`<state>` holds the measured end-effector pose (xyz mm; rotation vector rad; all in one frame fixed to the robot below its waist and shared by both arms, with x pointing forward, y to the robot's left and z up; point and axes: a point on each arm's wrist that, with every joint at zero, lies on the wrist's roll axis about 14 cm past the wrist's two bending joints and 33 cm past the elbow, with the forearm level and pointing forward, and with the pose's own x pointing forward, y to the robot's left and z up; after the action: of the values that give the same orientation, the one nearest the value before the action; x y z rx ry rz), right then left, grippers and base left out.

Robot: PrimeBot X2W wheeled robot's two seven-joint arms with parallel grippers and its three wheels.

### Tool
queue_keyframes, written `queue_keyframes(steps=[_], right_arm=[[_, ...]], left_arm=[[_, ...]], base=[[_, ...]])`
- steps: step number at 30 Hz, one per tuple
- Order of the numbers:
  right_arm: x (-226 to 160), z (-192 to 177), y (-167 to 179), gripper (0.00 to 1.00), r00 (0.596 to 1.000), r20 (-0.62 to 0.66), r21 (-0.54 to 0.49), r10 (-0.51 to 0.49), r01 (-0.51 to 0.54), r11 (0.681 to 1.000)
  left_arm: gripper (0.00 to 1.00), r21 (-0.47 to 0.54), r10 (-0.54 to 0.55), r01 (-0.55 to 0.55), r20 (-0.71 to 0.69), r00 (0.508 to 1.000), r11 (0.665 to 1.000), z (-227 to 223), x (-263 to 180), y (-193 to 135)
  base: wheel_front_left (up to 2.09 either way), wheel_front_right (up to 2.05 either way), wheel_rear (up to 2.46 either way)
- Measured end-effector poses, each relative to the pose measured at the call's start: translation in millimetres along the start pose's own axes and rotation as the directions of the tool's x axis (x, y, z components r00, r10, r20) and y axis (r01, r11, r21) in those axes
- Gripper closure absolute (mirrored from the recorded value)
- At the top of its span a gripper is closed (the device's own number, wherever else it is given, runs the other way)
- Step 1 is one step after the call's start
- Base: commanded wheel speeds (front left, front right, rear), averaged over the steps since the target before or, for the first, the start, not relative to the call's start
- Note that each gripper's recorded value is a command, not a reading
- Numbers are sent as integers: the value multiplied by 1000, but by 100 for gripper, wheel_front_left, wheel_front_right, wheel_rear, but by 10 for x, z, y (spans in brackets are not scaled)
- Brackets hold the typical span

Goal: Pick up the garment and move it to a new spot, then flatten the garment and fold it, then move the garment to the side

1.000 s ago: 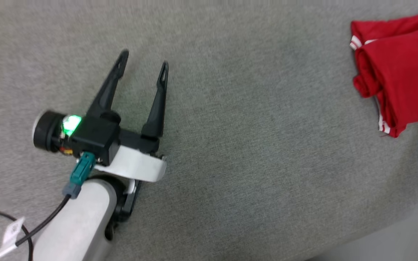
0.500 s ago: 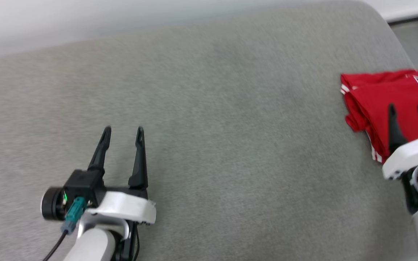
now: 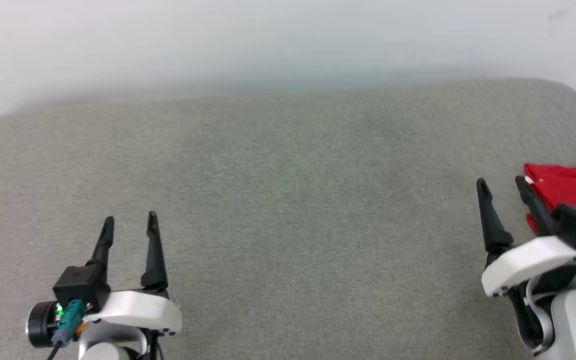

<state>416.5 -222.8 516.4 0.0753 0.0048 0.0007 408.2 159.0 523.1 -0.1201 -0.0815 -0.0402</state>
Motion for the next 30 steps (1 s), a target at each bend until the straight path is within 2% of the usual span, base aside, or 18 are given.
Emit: queue_keyframes(steps=[7,19,30], right_arm=[[-241,216,285,0,997,50,7,56,-57,998],[-713,272,291,0,998,44,2,34,-34,999],[-771,322,302,0,999,44,-15,31,-31,999]], left_arm=[[0,49,27,-28,12,1000,998,85,-185,223],[0,58,-53,56,-42,998,997,-33,-463,97],[0,65,-75,78,-50,996,995,-49,-482,38]], base=[[0,0,0],[0,0,0],[0,0,0]])
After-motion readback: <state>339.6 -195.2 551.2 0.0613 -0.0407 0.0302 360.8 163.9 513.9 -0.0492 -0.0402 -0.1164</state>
